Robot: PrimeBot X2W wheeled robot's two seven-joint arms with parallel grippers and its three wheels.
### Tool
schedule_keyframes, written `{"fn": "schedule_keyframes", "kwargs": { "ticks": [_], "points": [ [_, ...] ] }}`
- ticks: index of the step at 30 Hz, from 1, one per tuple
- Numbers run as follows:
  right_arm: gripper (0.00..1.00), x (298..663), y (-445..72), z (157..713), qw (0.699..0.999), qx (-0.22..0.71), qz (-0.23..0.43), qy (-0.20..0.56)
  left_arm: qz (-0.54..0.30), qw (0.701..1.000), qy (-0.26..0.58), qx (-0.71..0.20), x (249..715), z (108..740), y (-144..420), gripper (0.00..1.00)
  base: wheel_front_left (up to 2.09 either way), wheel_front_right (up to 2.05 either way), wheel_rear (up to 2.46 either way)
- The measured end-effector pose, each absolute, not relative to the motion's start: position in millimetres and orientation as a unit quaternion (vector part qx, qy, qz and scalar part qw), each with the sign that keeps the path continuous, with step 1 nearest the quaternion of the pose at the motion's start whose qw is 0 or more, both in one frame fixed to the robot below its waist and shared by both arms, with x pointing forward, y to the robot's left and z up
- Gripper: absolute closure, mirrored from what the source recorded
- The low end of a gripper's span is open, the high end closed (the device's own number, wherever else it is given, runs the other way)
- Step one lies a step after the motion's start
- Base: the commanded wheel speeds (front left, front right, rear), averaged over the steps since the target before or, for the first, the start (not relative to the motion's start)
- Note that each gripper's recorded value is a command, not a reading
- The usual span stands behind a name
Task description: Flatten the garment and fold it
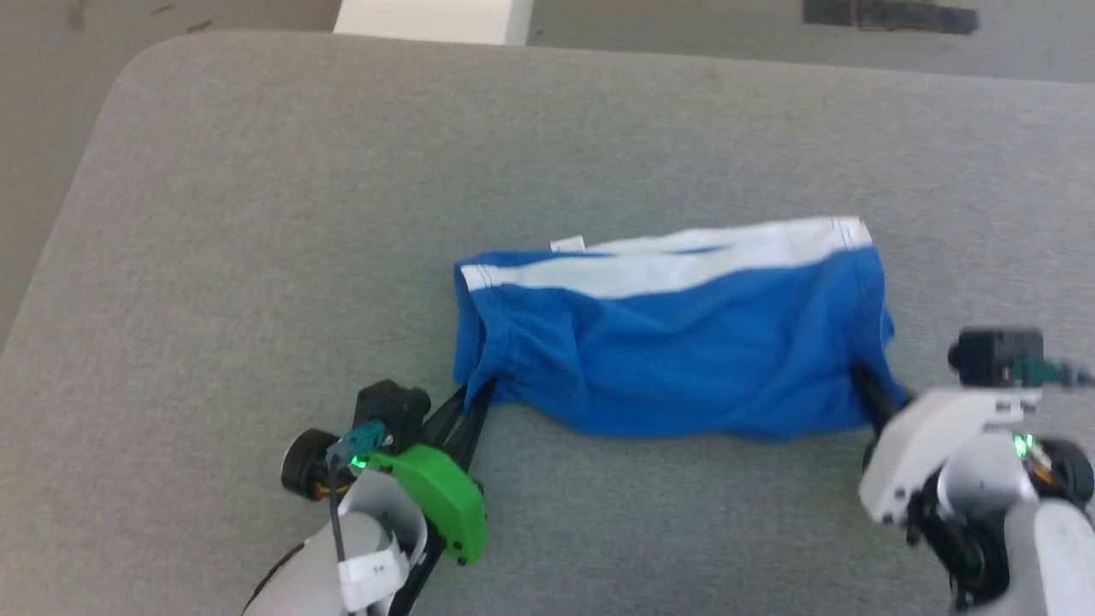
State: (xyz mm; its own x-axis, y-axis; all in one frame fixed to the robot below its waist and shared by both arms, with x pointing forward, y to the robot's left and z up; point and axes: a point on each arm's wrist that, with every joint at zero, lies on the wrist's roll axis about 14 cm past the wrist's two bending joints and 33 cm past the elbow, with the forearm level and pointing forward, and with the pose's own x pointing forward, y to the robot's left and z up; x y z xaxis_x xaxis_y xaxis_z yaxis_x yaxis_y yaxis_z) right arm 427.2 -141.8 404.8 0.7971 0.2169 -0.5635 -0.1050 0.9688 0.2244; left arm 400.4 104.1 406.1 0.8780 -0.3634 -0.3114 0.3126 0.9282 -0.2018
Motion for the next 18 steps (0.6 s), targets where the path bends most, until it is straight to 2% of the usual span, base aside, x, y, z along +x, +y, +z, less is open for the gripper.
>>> {"fn": "schedule_keyframes", "kwargs": {
  "ticks": [8, 9, 13, 14, 15, 16, 17, 18],
  "points": [
    [1.0, 384, -167, 411, 0.944, 0.121, 0.053, 0.303, -0.214, 0.957, 0.18, -0.074, 388, 426, 89, 1.0, 0.0, 0.0, 0.0],
    [1.0, 371, -173, 401, 0.937, 0.124, 0.043, 0.323, -0.223, 0.952, 0.195, -0.075, 382, 425, 85, 1.0, 0.0, 0.0, 0.0],
    [1.0, 360, -175, 385, 0.927, 0.129, 0.034, 0.349, -0.224, 0.946, 0.222, -0.075, 374, 414, 83, 1.0, 0.0, 0.0, 0.0],
    [1.0, 358, -176, 381, 0.925, 0.129, 0.032, 0.356, -0.223, 0.945, 0.226, -0.077, 373, 412, 83, 0.83, 0.0, 0.0, 0.0],
    [1.0, 355, -177, 376, 0.923, 0.129, 0.028, 0.362, -0.223, 0.944, 0.232, -0.076, 370, 409, 82, 0.5, 0.0, 0.0, 0.0],
    [0.66, 355, -179, 375, 0.923, 0.129, 0.025, 0.361, -0.222, 0.943, 0.236, -0.077, 368, 407, 82, 0.0, 0.0, 0.0, 0.0],
    [0.05, 356, -180, 374, 0.925, 0.125, 0.024, 0.358, -0.221, 0.942, 0.239, -0.078, 366, 406, 82, 0.0, 0.0, 0.0, 0.0],
    [0.0, 357, -181, 375, 0.926, 0.127, 0.022, 0.355, -0.218, 0.943, 0.239, -0.08, 365, 406, 83, 0.0, 0.0, 0.0, 0.0]
  ]
}}
